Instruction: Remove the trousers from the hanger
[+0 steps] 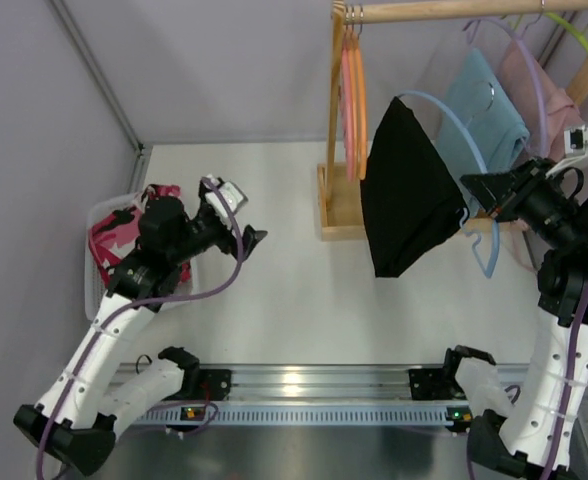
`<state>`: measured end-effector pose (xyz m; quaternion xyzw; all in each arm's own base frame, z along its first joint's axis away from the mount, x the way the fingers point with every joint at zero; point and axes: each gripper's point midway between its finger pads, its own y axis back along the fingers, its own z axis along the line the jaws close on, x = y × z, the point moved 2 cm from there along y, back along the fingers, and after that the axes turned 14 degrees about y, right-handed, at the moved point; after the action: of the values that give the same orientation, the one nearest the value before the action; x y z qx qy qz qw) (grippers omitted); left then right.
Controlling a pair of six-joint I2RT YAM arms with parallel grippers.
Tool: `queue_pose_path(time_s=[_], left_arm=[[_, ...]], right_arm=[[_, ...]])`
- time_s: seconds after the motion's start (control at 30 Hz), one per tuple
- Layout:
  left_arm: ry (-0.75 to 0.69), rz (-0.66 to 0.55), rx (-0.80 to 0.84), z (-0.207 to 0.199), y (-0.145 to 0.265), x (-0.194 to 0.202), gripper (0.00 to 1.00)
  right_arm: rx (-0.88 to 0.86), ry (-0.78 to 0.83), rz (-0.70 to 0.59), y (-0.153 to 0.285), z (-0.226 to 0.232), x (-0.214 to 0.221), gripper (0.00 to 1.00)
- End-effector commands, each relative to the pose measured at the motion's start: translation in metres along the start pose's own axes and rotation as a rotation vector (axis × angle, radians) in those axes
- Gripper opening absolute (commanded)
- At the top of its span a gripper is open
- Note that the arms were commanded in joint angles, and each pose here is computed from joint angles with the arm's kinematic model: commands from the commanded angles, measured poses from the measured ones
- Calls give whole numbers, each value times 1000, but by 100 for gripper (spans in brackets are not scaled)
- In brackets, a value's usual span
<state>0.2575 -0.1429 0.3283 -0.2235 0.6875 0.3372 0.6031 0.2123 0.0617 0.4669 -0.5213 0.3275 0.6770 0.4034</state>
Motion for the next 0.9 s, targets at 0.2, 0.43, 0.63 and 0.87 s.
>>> queue_pose_path(time_s=[0.2,0.43,0.63,0.87], left_arm=[[-134,16,235,-113,-45,-10,97],[-164,-111,322,-205,-67,-72,98],[-98,-161,330,-266,-88,-74,99],[-96,-227,201,-282,-122,-71,99]], right_arm=[[110,-29,-111,29,11,6,0],[107,-88,-177,39,25,-8,0],[115,-193,-195,38,25,-8,0],[62,-311,-184,35,32,-4,0]])
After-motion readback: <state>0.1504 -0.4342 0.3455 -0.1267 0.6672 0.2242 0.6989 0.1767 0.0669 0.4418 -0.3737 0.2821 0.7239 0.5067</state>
